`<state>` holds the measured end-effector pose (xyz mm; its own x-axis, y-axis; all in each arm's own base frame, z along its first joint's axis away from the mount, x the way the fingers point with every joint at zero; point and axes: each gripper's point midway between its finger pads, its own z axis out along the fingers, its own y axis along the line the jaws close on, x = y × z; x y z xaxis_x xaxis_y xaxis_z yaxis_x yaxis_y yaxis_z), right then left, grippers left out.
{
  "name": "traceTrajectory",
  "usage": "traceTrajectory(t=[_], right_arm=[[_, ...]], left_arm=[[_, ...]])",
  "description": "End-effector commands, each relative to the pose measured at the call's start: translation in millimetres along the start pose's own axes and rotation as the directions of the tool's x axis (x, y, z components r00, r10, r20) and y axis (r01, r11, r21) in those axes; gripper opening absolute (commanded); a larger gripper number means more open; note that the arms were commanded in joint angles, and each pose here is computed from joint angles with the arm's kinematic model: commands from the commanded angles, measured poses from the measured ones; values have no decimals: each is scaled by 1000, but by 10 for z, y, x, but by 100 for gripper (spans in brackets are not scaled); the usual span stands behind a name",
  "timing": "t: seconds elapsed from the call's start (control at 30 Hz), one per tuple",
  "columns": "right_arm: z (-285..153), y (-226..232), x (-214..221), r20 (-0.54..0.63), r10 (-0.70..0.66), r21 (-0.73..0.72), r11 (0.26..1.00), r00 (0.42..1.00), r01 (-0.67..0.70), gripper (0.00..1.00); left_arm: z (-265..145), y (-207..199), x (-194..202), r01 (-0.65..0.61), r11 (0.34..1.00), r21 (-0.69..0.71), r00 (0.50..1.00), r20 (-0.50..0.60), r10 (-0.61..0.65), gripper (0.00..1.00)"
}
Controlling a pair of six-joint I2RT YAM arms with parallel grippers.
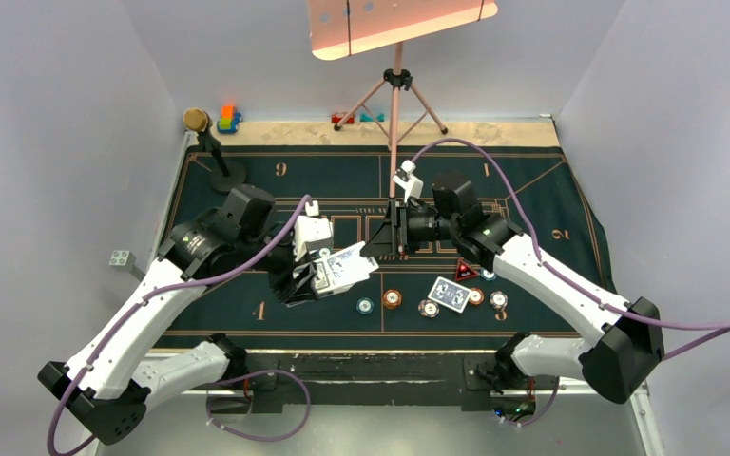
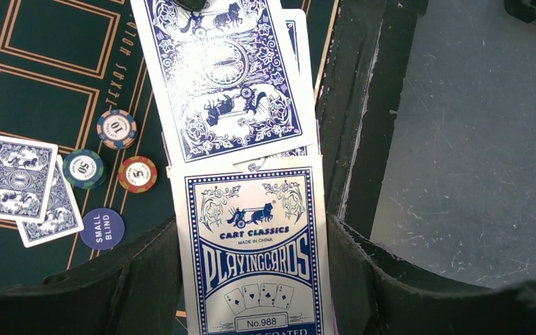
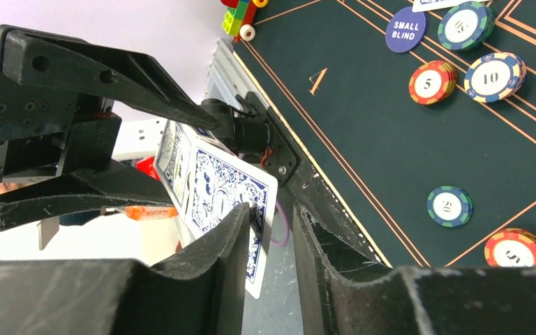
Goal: Distribute texas hold em gaming equipment
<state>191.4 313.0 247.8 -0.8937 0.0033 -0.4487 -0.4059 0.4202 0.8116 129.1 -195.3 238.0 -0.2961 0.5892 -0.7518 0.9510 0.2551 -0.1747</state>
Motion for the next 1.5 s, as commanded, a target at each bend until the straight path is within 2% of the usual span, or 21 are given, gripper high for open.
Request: traceTrajectory(t=[0.0, 0.1, 0.37, 0.47, 0.67, 0.93, 1.03, 1.23, 1.37, 1.47], right_arm=[[-81, 164, -107, 38, -49, -17, 999, 998, 49, 28], [-117, 203, -116, 38, -58, -16, 998, 998, 58, 18], [-244, 345, -207, 77, -86, -10, 996, 993, 87, 8], [-276, 383, -228, 87, -90, -9, 996, 992, 91, 0], [-348, 492, -280, 113, -64, -43, 997, 992, 69, 0], [-619, 441, -530, 190, 68, -160, 986, 979, -38, 0], [-737, 351, -639, 226, 91, -161, 985, 970, -55, 0], [-1028, -37, -951, 345, 111, -52, 994, 932, -99, 0], [-1250, -599, -1218, 474, 112, 108, 977, 874, -184, 0], [-1408, -1133, -1375, 558, 118, 215, 936, 822, -280, 0]], left_arm=[[-69, -3, -191, -58, 998, -6, 996, 63, 59, 0], [-68, 2, -181, -58, 998, -8, 997, 59, 59, 0], [-70, -4, -177, -58, 998, -8, 996, 61, 58, 0], [-72, -4, -176, -57, 998, -9, 996, 61, 58, 0], [-75, 4, -167, -59, 998, -15, 996, 59, 59, 0], [-85, -3, -172, -60, 998, -16, 996, 61, 61, 0], [-90, -2, -175, -60, 998, -18, 996, 62, 61, 0], [-94, -4, -178, -62, 998, -18, 996, 62, 63, 0], [-97, -9, -188, -63, 998, -16, 996, 65, 64, 0], [-104, -12, -192, -63, 998, -17, 996, 67, 64, 0]])
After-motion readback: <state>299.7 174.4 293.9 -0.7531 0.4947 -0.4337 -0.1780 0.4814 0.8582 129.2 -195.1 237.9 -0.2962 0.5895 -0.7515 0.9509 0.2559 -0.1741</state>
